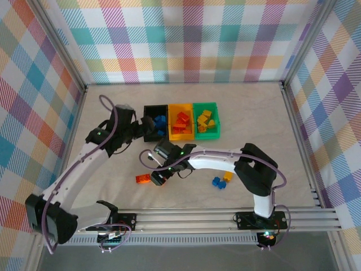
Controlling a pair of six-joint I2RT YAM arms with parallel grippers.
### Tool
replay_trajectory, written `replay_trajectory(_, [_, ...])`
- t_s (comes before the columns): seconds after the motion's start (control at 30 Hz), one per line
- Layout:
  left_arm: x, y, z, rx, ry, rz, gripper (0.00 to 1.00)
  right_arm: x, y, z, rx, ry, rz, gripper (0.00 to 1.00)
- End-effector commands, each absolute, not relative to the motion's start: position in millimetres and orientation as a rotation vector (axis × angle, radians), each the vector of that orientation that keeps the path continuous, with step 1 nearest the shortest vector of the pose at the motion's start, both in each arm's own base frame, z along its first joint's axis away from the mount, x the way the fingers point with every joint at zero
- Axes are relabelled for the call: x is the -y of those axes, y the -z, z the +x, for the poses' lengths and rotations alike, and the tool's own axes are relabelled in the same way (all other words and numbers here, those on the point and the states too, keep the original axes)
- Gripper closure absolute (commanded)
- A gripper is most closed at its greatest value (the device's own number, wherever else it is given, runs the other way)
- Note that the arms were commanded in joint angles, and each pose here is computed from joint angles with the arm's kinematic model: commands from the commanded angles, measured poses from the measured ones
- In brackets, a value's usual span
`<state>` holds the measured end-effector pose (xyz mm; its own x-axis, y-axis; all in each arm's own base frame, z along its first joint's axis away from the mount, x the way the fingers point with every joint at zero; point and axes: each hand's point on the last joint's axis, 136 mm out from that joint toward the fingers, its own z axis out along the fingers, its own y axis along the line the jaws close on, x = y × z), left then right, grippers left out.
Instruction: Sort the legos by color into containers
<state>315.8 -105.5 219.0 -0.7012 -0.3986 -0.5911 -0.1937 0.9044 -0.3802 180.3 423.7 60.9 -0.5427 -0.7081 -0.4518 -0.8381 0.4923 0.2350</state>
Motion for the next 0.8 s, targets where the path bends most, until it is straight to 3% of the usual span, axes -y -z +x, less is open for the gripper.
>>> replay_trajectory(0.0, [86, -209, 298, -2.374, 0.354, -0.491, 0.00, -431, -57, 171, -2.410, -0.581, -1.415, 0.18])
replay_trajectory(0.2, [75, -200, 288, -2.377, 0.353, -0.530, 0.00, -426, -28, 166, -2.427, -0.429, -1.491, 0.20])
replay_trajectory(0.43, [75, -195, 288, -2.383, 0.366, -0.541, 0.00, -420, -16, 170, -2.407, -0.322, -1.497, 0.32])
replay_trajectory(0.77, [74, -190, 285, -2.394, 0.365, -0.543, 0.00, -417, -18, 174, -2.403, -0.312, -1.444, 0.59])
